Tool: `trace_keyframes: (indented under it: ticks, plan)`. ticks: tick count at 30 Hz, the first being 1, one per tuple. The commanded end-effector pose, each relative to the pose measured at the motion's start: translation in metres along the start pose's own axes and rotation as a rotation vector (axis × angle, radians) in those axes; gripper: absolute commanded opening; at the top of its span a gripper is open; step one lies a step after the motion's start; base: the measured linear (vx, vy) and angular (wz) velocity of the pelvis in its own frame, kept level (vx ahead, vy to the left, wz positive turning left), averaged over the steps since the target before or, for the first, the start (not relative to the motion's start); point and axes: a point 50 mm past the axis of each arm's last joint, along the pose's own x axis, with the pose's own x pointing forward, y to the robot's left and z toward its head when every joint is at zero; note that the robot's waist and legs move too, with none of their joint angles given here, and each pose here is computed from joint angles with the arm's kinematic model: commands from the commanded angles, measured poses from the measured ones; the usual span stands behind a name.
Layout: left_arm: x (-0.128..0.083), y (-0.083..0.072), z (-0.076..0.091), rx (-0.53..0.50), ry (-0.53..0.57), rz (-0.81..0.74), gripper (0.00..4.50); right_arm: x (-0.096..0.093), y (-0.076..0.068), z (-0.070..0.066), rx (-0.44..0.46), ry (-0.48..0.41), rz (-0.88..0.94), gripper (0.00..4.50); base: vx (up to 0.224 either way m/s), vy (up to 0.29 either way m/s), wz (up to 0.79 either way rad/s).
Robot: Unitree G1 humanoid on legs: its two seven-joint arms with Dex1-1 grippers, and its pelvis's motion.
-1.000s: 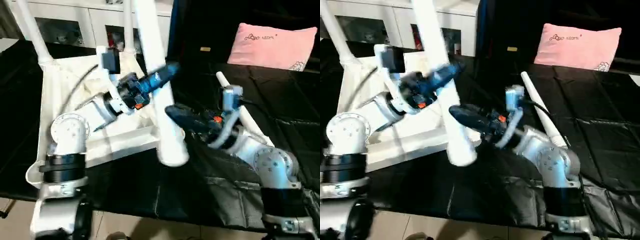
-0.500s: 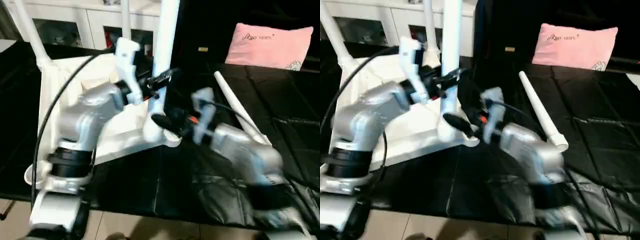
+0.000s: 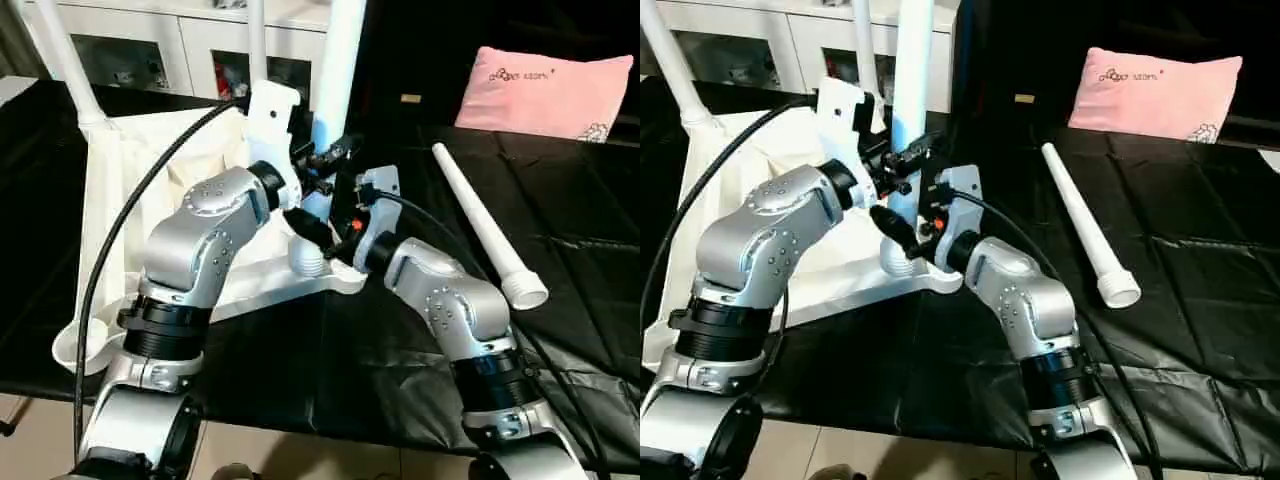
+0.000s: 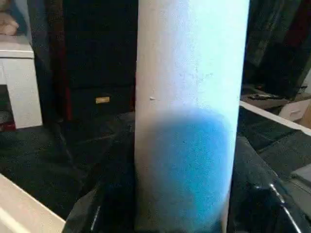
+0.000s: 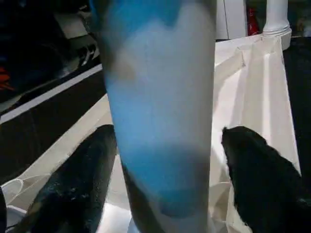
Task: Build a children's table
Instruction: Pick table leg
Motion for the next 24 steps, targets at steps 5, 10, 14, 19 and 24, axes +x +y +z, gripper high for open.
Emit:
trace_keyframes:
  ticks: [5,10,14,19,24]
  plan:
    - [0.003,0.002,0.015,0.022,-0.052,0.031,1.86,0.0,-0.006,0.0,0.0,-0.001,-0.041,2.85,0.0,0.0,0.0]
    - [0.003,0.002,0.018,0.019,-0.059,0.028,1.86,0.001,-0.006,-0.001,0.004,0.009,-0.042,2.33,0.0,0.0,0.0]
    - [0.003,0.002,0.019,0.017,-0.063,0.021,1.86,0.003,-0.005,-0.001,0.009,0.007,-0.035,2.13,0.0,0.0,0.0]
    - [0.002,0.003,0.021,0.007,-0.064,0.021,1.86,0.004,-0.006,0.003,0.019,-0.01,-0.028,2.01,0.0,0.0,0.0]
    - [0.001,0.004,0.025,-0.113,-0.091,-0.015,2.55,0.0,-0.005,0.009,0.01,-0.036,0.032,1.99,0.0,0.0,0.0]
